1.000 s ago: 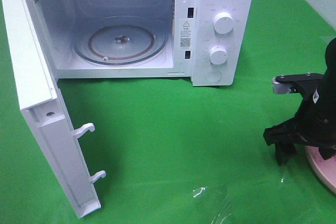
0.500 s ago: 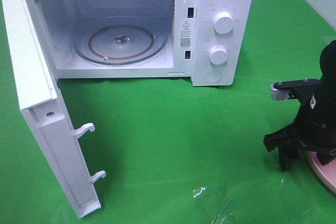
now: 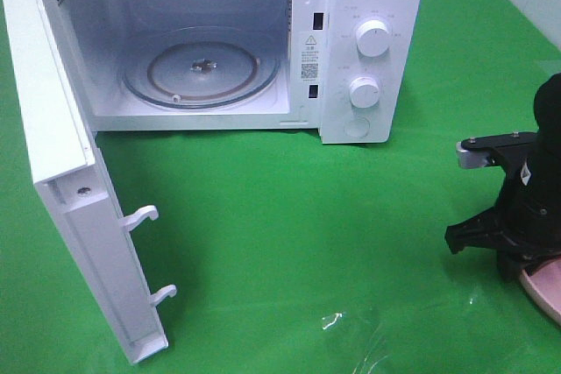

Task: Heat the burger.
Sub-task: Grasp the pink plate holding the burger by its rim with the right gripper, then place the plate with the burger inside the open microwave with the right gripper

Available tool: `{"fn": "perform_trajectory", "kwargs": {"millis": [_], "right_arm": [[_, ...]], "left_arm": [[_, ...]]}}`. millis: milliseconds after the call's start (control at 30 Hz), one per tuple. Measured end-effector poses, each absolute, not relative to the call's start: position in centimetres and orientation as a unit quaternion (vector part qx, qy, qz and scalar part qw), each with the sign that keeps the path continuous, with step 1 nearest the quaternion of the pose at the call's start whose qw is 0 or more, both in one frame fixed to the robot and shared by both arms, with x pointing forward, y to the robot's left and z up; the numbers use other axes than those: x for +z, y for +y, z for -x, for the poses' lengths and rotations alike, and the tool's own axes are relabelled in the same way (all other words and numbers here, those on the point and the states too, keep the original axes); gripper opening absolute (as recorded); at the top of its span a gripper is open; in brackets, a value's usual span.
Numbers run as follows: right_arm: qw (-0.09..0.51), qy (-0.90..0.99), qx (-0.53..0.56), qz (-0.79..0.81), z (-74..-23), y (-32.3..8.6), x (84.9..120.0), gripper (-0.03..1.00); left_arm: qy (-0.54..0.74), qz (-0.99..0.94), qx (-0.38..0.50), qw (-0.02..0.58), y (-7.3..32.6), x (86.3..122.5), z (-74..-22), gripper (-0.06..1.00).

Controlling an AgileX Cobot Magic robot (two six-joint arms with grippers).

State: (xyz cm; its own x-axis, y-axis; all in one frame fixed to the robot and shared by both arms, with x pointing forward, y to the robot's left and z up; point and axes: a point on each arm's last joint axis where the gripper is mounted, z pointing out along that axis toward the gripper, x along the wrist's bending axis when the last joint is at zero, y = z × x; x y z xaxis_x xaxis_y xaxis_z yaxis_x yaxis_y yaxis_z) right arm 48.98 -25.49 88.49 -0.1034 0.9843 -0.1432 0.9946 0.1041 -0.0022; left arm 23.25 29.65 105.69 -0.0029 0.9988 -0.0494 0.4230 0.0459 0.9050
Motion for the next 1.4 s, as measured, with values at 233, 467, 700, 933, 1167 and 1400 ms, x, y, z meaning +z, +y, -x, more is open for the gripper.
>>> {"fn": "perform_trajectory", "kwargs": {"millis": [233,467,700,933,1167,1400], "right_arm": [[0.054,0.74,-0.05,-0.669,-49.0,-25.6,88.5,0.04],[0.056,0.743,-0.059,-0.665,-48.9,-25.7,88.6,0.04],[0.074,0.741,-0.078,-0.663,-48.7,-25.6,88.9,0.01],[0.101,0.741,-0.093,-0.657,-48.2,-25.2,89.9,0.0],[0.13,0.752,-0.103,-0.638,-47.9,-24.5,90.8,0.01],[0.161,0.766,-0.112,-0.612,-47.1,-23.2,92.1,0.01]], "left_arm": [[0.607,-0.586,0.365,0.394,29.6,105.7,-23.2,0.91],[0.607,-0.586,0.365,0.394,29.6,105.7,-23.2,0.91],[0.607,-0.586,0.365,0.394,29.6,105.7,-23.2,0.91],[0.607,-0.586,0.365,0.394,29.6,105.7,-23.2,0.91],[0.607,-0.586,0.365,0.394,29.6,105.7,-23.2,0.91],[0.607,-0.586,0.365,0.394,29.6,105.7,-23.2,0.91]]}}
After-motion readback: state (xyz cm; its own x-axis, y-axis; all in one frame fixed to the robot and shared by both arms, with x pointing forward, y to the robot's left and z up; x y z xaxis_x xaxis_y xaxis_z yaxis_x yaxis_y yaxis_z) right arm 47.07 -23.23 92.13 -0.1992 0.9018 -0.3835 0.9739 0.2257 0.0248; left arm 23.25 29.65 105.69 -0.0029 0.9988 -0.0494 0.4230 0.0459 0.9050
